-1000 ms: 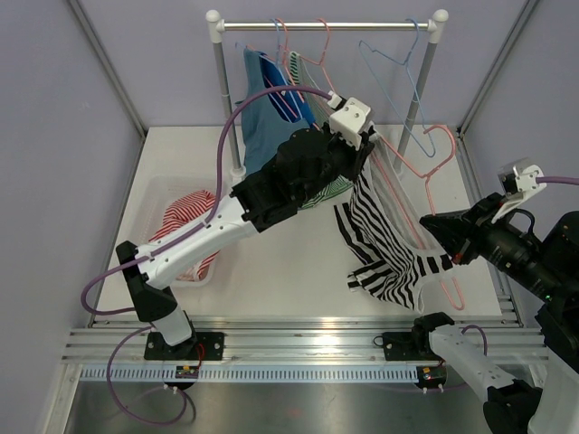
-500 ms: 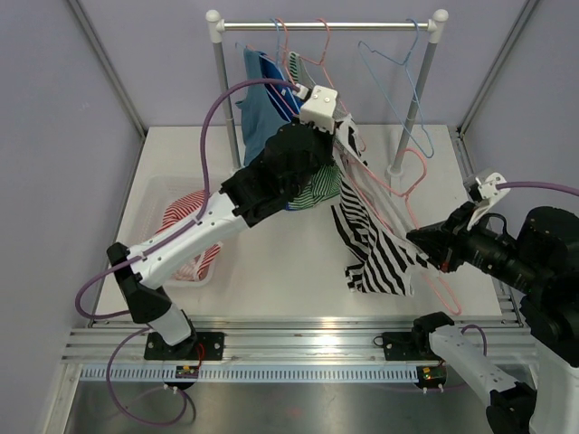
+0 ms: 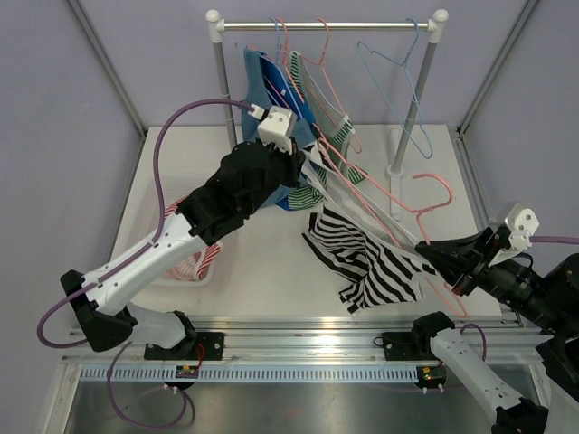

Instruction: Remove the tank top from the hanger

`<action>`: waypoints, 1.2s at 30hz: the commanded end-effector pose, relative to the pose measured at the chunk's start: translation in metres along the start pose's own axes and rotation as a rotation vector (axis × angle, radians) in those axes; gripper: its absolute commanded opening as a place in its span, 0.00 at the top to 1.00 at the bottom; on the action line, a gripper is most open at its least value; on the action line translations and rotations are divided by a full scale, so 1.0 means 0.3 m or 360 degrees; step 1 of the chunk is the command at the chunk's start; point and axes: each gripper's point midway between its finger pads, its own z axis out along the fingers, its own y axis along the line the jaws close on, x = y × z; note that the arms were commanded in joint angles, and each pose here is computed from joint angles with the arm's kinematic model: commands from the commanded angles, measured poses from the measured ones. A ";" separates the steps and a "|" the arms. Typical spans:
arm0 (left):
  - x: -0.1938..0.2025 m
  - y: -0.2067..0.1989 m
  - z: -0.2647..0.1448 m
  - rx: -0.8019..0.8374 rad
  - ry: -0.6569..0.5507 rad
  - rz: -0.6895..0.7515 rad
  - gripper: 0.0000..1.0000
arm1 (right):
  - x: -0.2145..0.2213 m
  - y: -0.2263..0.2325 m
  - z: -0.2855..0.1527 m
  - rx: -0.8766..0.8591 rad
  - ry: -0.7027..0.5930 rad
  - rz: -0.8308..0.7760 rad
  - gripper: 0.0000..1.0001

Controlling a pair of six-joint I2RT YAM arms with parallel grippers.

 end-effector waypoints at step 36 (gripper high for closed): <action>0.506 0.231 -0.339 -0.0329 0.0477 -0.0094 0.15 | -0.060 -0.494 0.399 0.0830 0.0028 0.0342 1.00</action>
